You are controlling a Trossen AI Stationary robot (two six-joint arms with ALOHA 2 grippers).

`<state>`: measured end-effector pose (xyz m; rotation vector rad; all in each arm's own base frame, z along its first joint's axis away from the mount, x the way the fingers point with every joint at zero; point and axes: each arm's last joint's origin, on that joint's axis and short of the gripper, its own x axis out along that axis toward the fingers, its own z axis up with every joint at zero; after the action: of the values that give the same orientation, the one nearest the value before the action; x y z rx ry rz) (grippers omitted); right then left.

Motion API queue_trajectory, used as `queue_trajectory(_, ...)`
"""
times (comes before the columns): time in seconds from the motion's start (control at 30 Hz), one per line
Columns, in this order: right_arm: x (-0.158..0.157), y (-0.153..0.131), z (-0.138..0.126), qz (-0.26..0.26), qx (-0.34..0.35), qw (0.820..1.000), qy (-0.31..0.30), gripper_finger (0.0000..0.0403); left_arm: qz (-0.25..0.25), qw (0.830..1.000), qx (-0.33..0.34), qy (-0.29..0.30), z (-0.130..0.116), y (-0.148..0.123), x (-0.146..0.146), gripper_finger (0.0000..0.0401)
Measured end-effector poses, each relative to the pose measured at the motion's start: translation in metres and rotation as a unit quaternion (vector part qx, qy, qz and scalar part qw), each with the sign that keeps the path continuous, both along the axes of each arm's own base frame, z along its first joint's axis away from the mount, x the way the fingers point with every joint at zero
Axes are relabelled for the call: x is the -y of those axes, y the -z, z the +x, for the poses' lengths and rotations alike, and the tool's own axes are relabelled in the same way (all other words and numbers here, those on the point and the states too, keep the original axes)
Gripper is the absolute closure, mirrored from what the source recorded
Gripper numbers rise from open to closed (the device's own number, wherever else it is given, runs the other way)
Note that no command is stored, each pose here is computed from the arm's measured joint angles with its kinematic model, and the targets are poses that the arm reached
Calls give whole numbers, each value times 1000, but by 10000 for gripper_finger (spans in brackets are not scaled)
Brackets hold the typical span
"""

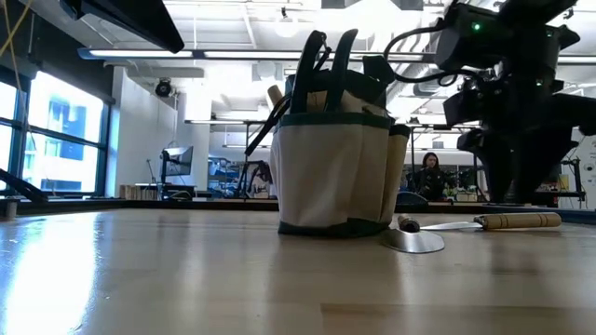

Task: Pick & Place Garden tools in Gardening bag
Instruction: Put the right brown trowel into the green gardening bag

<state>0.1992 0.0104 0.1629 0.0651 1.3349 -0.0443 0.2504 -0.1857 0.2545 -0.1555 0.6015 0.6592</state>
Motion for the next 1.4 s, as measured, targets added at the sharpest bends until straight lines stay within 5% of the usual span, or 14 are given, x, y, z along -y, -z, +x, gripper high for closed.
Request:
queue_trajectory(0.77, -6, 34, 13, -17, -65, 997, -38, 204, -5, 1000, 11, 0, 2, 0, 1, 401)
queue_trajectory(0.93, -6, 34, 13, -15, -65, 997, -39, 250, -3, 1000, 9, 0, 1, 6, 1, 401)
queue_trajectory(1.1, -6, 34, 14, -15, -63, 997, -46, 348, -5, 1000, 10, -1, 0, 17, -1, 401)
queue_trajectory(1.4, -6, 31, 13, -22, -56, 997, -42, 353, -17, 1000, 24, -1, 1, 22, 1, 401)
